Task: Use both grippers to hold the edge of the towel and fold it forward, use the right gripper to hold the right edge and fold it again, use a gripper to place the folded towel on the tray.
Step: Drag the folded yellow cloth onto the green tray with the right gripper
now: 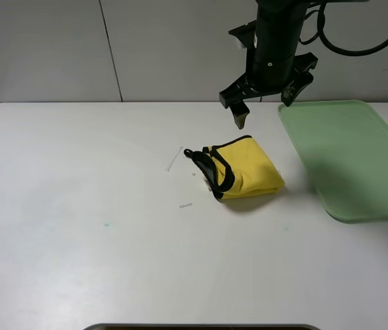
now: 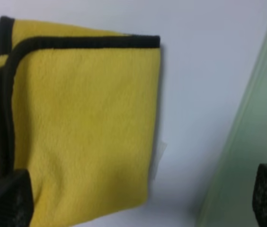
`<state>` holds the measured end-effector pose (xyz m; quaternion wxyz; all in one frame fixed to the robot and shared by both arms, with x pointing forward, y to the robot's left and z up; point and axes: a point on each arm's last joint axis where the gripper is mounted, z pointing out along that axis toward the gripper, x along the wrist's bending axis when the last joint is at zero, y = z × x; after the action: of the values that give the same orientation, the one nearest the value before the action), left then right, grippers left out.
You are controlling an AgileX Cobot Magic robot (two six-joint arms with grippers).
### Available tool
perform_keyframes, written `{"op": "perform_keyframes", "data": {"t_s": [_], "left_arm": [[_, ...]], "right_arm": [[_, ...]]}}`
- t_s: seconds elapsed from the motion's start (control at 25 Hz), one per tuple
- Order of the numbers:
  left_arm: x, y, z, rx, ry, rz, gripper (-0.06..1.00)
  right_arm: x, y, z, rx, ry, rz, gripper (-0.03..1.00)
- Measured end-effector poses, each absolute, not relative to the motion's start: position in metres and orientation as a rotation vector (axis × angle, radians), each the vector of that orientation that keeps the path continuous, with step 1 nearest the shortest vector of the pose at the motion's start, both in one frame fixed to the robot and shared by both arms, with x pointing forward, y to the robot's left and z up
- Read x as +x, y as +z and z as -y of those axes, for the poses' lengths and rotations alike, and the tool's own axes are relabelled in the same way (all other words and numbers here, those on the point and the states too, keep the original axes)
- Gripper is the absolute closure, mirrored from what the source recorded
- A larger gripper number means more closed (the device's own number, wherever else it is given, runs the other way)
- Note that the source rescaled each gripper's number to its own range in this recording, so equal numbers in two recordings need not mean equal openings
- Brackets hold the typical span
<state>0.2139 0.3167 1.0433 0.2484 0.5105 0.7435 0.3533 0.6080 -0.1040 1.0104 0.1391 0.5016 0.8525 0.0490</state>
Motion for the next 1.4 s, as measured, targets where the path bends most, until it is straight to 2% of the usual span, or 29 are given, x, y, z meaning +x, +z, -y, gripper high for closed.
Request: {"op": "perform_keyframes", "data": {"t_s": [0.2,0.4,0.6,1.4], "left_arm": [[0.214,1.043,-0.317,1.391,0.963,-2.026,0.04],[0.214,1.043,-0.317,1.391,0.963,-2.026,0.04],[0.214,1.043,-0.317,1.39,0.962,-2.026,0.04],[0.214,1.043,-0.317,1.39,0.962,-2.026,0.04]], "right_arm": [[0.622,0.995,0.12,1.454,0.164,-2.545,-0.03],[0.635,0.961,0.131,1.491,0.082,-2.58,-0.03],[0.64,0.934,0.128,1.491,0.05,-2.613,-0.03],[0.65,0.874,0.122,1.491,0.035,-2.65,-0.03]]}}
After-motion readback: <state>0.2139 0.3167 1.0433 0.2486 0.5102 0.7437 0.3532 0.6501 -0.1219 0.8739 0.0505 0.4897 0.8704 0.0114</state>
